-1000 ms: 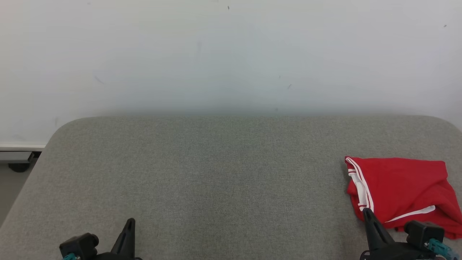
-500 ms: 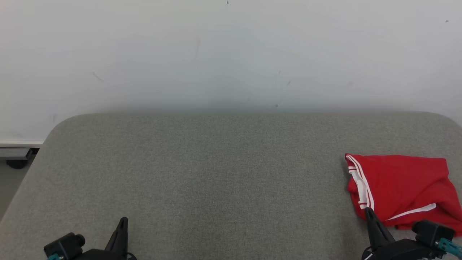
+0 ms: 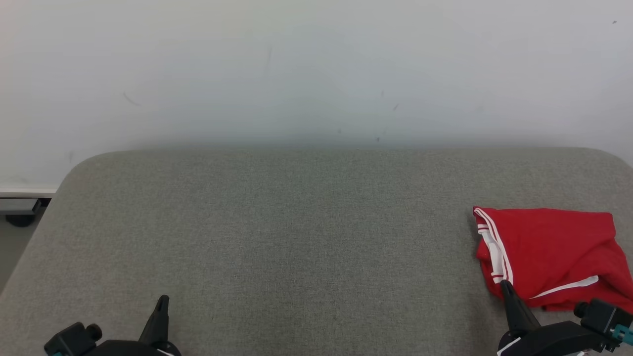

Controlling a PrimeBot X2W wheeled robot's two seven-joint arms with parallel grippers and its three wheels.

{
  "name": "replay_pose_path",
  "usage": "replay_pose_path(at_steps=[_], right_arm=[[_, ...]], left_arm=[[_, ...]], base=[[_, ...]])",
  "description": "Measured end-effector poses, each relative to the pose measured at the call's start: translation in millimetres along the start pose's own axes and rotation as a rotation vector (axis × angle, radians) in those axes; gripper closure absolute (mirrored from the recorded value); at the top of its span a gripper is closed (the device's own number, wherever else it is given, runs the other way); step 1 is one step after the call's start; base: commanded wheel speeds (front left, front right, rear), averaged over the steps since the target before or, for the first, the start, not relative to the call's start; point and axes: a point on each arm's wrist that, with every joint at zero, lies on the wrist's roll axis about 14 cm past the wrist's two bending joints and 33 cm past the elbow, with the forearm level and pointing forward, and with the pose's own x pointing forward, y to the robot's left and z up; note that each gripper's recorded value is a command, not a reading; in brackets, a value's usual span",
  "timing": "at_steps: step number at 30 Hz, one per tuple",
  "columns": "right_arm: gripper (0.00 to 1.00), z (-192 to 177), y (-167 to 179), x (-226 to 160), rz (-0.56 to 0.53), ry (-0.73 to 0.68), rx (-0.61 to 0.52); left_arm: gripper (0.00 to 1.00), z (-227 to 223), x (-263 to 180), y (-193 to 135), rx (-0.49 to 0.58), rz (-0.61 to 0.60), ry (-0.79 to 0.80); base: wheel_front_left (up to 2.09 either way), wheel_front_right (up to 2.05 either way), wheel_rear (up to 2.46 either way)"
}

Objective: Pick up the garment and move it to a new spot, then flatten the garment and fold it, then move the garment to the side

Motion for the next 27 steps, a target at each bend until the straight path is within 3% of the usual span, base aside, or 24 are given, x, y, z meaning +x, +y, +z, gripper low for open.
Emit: replay_pose_path(at_steps=[27], right_arm=[[1.00, 1.5, 0.9, 14.6, 0.023, 0.006, 0.370]], left_arm=[[1.00, 8.1, 6.6, 11.7, -0.363, 0.004, -0.011]], base=[[0.00, 0.00, 0.00]])
